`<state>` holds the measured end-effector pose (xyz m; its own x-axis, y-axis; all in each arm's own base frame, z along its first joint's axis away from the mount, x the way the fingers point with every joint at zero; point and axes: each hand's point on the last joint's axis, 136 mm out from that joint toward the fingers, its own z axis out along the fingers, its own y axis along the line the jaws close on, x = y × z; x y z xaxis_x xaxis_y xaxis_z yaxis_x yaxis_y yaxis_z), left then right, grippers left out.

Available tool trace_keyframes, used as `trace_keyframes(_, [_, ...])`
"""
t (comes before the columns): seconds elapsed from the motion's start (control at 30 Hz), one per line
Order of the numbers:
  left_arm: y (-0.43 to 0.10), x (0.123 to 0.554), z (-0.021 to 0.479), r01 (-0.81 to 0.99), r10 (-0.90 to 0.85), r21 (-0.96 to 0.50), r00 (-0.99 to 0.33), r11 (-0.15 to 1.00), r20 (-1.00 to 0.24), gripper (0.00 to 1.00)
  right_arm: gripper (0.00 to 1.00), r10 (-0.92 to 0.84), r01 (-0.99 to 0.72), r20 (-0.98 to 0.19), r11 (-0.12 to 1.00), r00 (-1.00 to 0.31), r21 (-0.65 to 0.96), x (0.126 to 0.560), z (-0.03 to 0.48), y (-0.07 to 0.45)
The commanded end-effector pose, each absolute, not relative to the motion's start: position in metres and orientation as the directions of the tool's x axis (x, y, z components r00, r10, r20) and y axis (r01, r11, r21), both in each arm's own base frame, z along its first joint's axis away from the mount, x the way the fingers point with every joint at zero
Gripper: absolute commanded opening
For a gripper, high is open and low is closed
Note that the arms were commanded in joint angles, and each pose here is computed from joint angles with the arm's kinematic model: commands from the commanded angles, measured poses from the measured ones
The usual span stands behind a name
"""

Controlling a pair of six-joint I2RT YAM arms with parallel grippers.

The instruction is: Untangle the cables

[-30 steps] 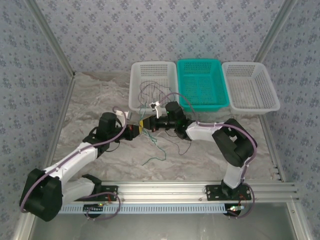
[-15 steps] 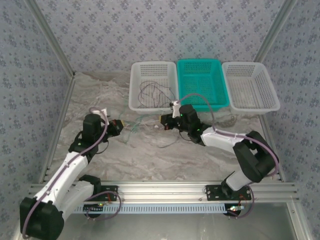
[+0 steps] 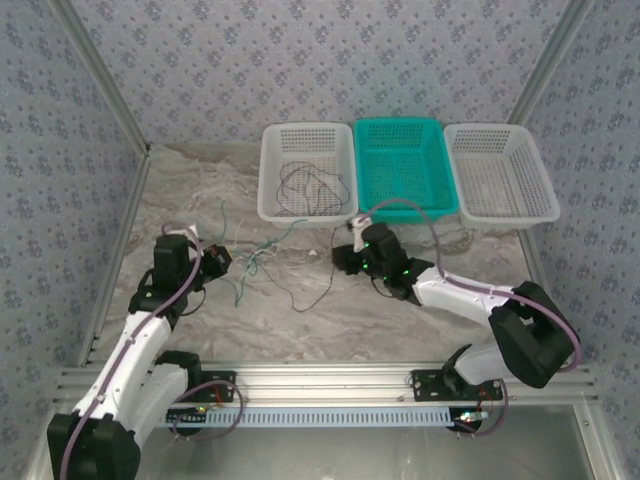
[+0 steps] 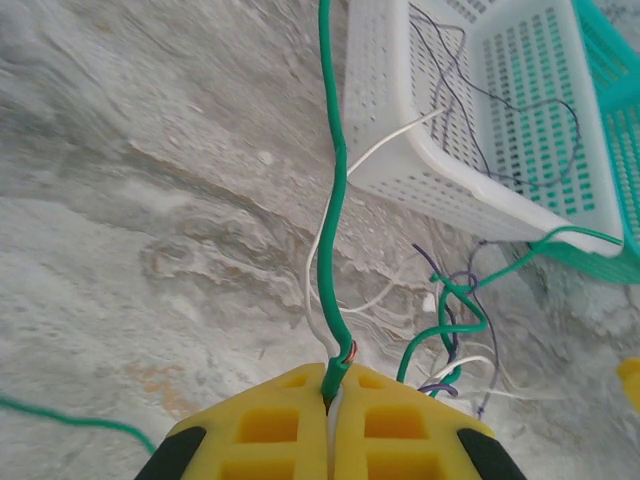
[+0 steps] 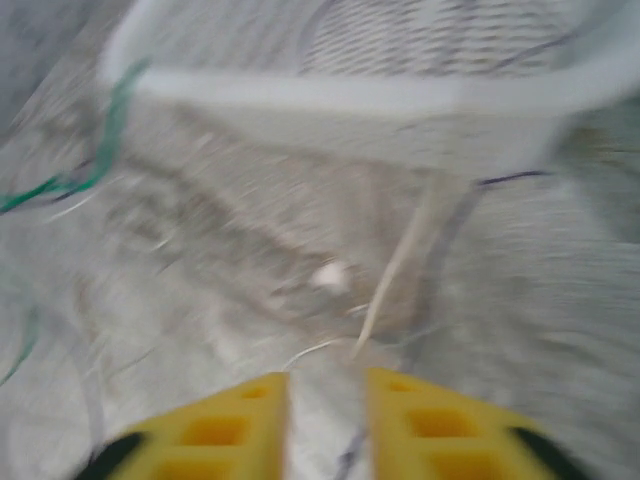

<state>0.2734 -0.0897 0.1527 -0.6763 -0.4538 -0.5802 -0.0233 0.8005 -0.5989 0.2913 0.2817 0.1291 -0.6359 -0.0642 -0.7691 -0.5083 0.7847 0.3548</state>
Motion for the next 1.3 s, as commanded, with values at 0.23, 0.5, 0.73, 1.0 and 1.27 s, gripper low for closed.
trace_keyframes(0.23, [-0.137,0.271,0.163,0.197,-0.361,-0.677,-0.724,0.709,-0.588,0.00,0.39,-0.112,-0.734,-0.785,0.455,-0.610,0.505,0.242,0.168,0.370])
trace_keyframes(0.5, [-0.145,0.272,0.161,0.204,-0.341,-0.671,-0.736,0.712,-0.585,0.00,0.28,-0.174,-0.786,-0.818,0.440,-0.549,0.434,0.249,0.148,0.397])
trace_keyframes(0.73, [-0.146,0.272,0.161,0.205,-0.331,-0.664,-0.738,0.720,-0.587,0.00,0.30,-0.240,-0.849,-0.832,0.326,-0.500,0.416,0.246,0.132,0.405])
trace_keyframes(1.0, [-0.147,0.274,0.158,0.202,-0.327,-0.662,-0.743,0.722,-0.584,0.00,0.29,-0.256,-0.879,-0.848,0.252,-0.465,0.406,0.242,0.127,0.417])
trace_keyframes(1.27, [-0.147,0.276,0.158,0.197,-0.330,-0.659,-0.740,0.726,-0.586,0.00,0.17,-0.275,-0.877,-0.839,0.252,-0.470,0.409,0.243,0.118,0.418])
